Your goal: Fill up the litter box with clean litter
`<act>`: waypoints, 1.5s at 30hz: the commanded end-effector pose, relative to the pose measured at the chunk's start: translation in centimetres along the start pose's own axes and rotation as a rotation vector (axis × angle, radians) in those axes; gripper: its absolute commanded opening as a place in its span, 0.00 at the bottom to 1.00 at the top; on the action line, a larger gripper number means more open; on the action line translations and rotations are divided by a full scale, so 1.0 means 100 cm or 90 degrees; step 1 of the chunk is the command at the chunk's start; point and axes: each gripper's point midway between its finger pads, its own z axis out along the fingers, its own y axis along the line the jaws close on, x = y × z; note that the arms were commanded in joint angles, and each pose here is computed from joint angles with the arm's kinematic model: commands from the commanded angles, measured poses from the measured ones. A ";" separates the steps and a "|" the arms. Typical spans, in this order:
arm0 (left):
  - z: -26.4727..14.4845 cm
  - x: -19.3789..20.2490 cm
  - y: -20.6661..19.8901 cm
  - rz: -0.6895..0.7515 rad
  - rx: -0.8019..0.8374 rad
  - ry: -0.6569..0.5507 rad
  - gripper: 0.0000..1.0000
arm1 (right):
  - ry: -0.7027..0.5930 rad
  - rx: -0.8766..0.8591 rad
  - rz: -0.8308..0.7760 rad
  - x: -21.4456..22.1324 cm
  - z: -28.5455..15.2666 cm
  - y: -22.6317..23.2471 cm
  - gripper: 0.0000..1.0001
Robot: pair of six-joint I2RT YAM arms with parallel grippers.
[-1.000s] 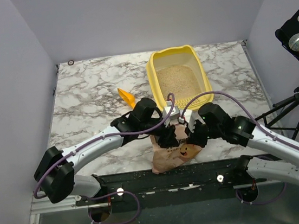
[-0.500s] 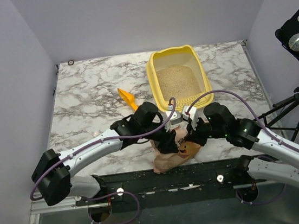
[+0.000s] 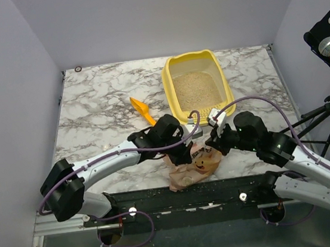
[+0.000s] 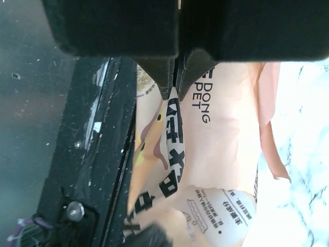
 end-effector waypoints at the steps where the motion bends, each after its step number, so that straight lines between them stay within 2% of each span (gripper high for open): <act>1: -0.005 0.052 0.017 -0.042 -0.066 0.131 0.00 | -0.074 0.042 -0.007 -0.036 -0.005 -0.014 0.00; 7: -0.031 0.012 0.007 -0.012 -0.086 0.063 0.00 | -0.088 0.039 -0.013 -0.044 -0.007 -0.014 0.02; 8: -0.036 0.005 0.003 -0.002 -0.082 0.049 0.00 | -0.099 0.033 -0.019 -0.049 -0.009 -0.012 0.08; 10: -0.047 -0.010 -0.007 0.021 -0.069 0.021 0.00 | -0.113 0.012 -0.028 -0.058 -0.012 -0.006 0.31; 11: -0.052 -0.019 -0.010 0.038 -0.065 0.003 0.00 | -0.120 -0.004 -0.039 -0.063 -0.014 -0.002 0.38; 16: -0.069 -0.047 -0.017 0.157 -0.058 -0.040 0.00 | -0.138 -0.019 -0.085 -0.082 -0.020 0.001 0.50; 21: -0.079 -0.079 -0.012 0.272 -0.054 -0.062 0.00 | -0.168 -0.066 -0.202 -0.094 -0.023 0.011 0.54; 25: -0.080 -0.095 -0.002 0.314 -0.044 -0.081 0.00 | -0.149 -0.085 -0.259 -0.087 -0.011 0.011 0.55; 32: -0.073 -0.074 0.019 0.280 -0.031 -0.072 0.00 | -0.138 -0.154 -0.293 -0.067 0.004 0.026 0.56; 37: -0.064 -0.054 0.015 0.266 -0.010 -0.101 0.00 | -0.151 -0.126 -0.345 -0.067 0.017 0.016 0.56; 45: -0.065 -0.039 0.019 0.237 -0.028 -0.087 0.00 | -0.120 -0.219 -0.367 -0.045 0.039 0.033 0.56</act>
